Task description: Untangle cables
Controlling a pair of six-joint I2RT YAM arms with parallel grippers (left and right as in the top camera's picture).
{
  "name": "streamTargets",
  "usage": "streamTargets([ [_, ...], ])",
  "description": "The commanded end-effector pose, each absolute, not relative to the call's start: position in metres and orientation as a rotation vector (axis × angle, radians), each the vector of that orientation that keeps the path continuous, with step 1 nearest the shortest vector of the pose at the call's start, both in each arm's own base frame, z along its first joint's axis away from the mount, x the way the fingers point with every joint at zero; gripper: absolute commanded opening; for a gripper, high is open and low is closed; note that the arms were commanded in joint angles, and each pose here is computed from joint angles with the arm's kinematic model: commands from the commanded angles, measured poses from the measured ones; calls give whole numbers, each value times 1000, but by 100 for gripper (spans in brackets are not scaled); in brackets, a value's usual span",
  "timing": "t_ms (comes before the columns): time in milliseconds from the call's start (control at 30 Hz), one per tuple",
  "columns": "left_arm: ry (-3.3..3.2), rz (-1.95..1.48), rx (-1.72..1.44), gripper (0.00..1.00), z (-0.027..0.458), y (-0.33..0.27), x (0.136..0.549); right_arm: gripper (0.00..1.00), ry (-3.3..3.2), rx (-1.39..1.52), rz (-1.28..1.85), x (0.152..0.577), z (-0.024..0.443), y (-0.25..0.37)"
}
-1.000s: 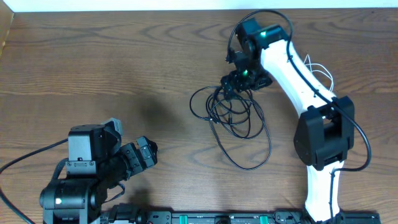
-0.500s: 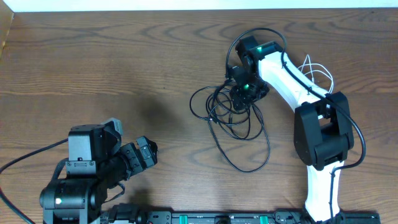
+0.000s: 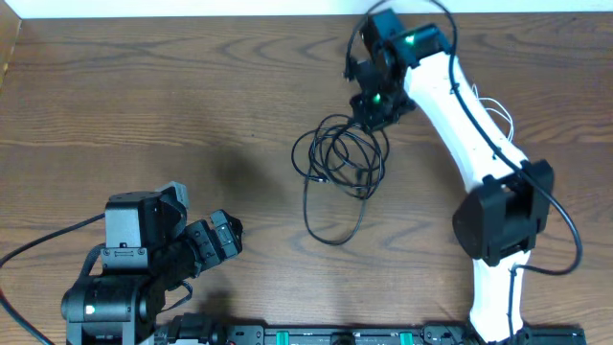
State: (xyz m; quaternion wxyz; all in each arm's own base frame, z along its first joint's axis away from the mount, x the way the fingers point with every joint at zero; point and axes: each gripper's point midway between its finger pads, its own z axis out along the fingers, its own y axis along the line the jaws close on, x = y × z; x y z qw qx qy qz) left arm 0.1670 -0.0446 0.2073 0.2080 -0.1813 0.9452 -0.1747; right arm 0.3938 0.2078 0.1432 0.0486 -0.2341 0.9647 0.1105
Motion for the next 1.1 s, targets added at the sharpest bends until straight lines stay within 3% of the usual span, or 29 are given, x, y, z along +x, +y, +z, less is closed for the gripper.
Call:
streamTargets([
  [0, 2628, -471, -488, 98, 208, -43, 168, 1, 2747, -575, 399, 395, 233, 218],
  [200, 2628, -471, -488, 98, 208, -43, 168, 1, 2645, -396, 512, 384, 286, 223],
  [400, 2628, -471, -488, 98, 208, -43, 168, 2, 2677, -407, 504, 377, 281, 221],
  [467, 2628, -471, -488, 98, 208, -43, 168, 17, 2706, -412, 494, 375, 272, 220],
  [500, 2628, -471, -488, 98, 208, -43, 168, 40, 2731, -411, 488, 373, 263, 219],
  [533, 2628, -471, -488, 98, 208, -43, 168, 58, 2749, -411, 483, 372, 256, 219],
  [600, 2628, -471, -488, 98, 208, -43, 168, 76, 2796, -410, 470, 368, 239, 217],
  [667, 2628, -471, -488, 98, 208, -43, 168, 88, 2842, -409, 456, 364, 223, 215],
  [767, 2628, -471, -488, 98, 208, -43, 168, 99, 2896, -453, 432, 357, 198, 211],
  [933, 2627, -471, -487, 98, 208, -43, 168, 99, 2994, -453, 268, 347, 152, 190],
  [1067, 2628, -471, -488, 98, 208, -43, 168, 99, 3065, -176, 22, 345, 119, 154],
])
